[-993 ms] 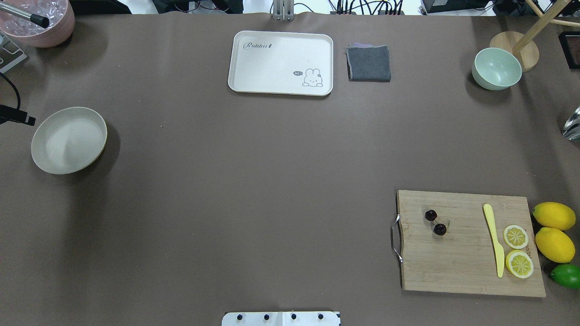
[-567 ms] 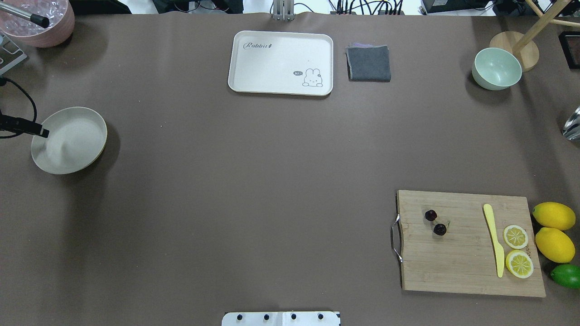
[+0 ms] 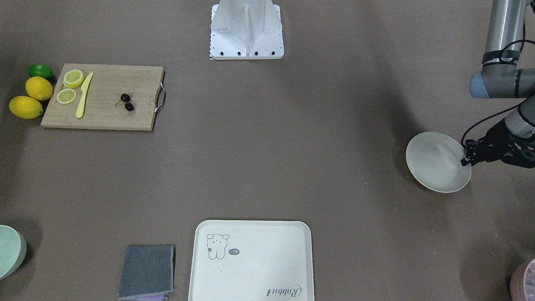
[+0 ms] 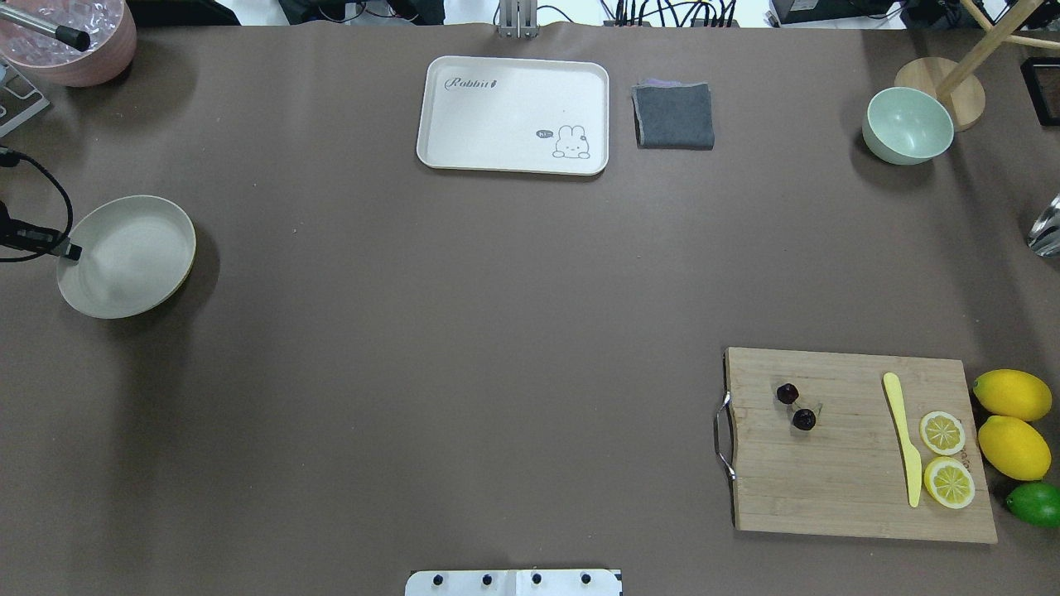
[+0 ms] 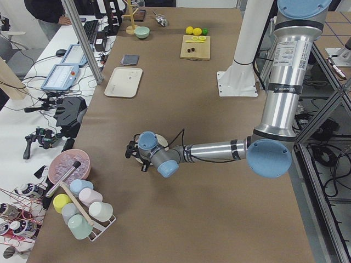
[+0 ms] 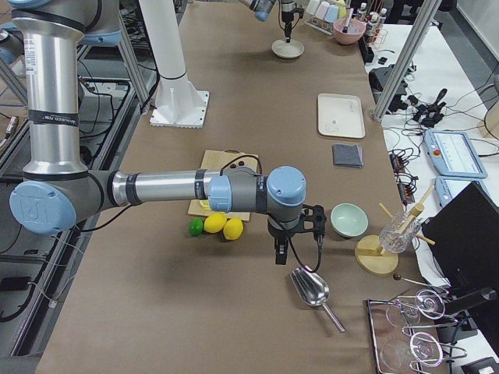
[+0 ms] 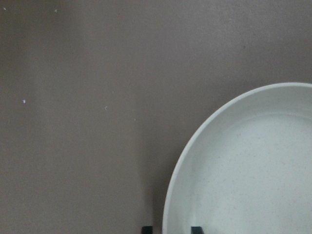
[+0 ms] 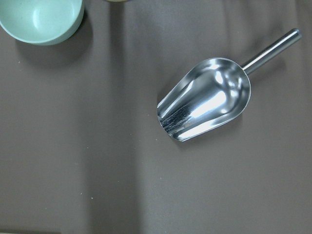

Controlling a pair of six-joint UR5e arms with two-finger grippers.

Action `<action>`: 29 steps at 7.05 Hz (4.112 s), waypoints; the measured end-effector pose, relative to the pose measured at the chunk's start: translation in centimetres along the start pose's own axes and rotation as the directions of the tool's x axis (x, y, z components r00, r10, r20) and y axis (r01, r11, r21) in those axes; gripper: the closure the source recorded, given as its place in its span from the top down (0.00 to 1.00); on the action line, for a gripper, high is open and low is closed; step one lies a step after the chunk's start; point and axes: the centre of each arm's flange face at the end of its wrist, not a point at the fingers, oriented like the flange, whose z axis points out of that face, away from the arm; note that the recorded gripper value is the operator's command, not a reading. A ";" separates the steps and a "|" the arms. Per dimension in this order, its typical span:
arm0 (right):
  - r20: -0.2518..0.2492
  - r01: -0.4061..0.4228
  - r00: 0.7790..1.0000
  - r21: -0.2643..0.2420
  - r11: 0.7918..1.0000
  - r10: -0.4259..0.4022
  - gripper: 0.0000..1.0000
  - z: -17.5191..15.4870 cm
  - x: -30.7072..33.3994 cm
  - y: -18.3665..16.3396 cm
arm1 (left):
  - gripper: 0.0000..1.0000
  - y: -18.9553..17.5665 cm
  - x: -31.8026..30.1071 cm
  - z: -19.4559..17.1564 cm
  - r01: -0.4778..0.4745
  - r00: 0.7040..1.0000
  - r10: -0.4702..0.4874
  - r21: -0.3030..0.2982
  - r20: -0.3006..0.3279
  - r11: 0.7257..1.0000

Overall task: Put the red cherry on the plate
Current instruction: 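Reach the left gripper to the white bowl rim and grasp it, then carry the white bowl with the left gripper to the table center, then release the bowl and withdraw the left arm while the right arm reaches toward the cherries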

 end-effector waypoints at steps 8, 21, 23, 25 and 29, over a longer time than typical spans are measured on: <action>0.004 0.034 0.999 0.033 0.999 -0.034 1.00 -0.7 -1.4 -0.3 | 0.00 -13.1 10.7 -11.6 0.303 0.938 -0.306 -0.042 -0.165 0.952; 0.183 -0.017 0.983 0.062 0.998 0.005 1.00 2.2 -28.1 0.2 | 0.98 5.5 55.8 4.7 0.469 0.871 -0.443 0.089 -0.213 0.879; 0.183 -0.007 0.983 0.037 0.999 0.000 1.00 4.9 -31.1 1.9 | 0.98 1.0 52.6 2.4 0.442 0.886 -0.410 0.133 -0.215 0.887; 0.171 -0.031 0.985 0.048 0.998 0.022 1.00 9.2 -36.5 4.9 | 0.98 -4.0 48.1 -0.2 0.388 0.918 -0.355 0.215 -0.174 0.896; 0.173 0.094 0.981 -0.002 0.996 -0.092 0.99 14.8 -44.0 14.4 | 0.98 -10.2 42.3 -4.5 0.201 0.979 -0.202 0.321 -0.031 0.926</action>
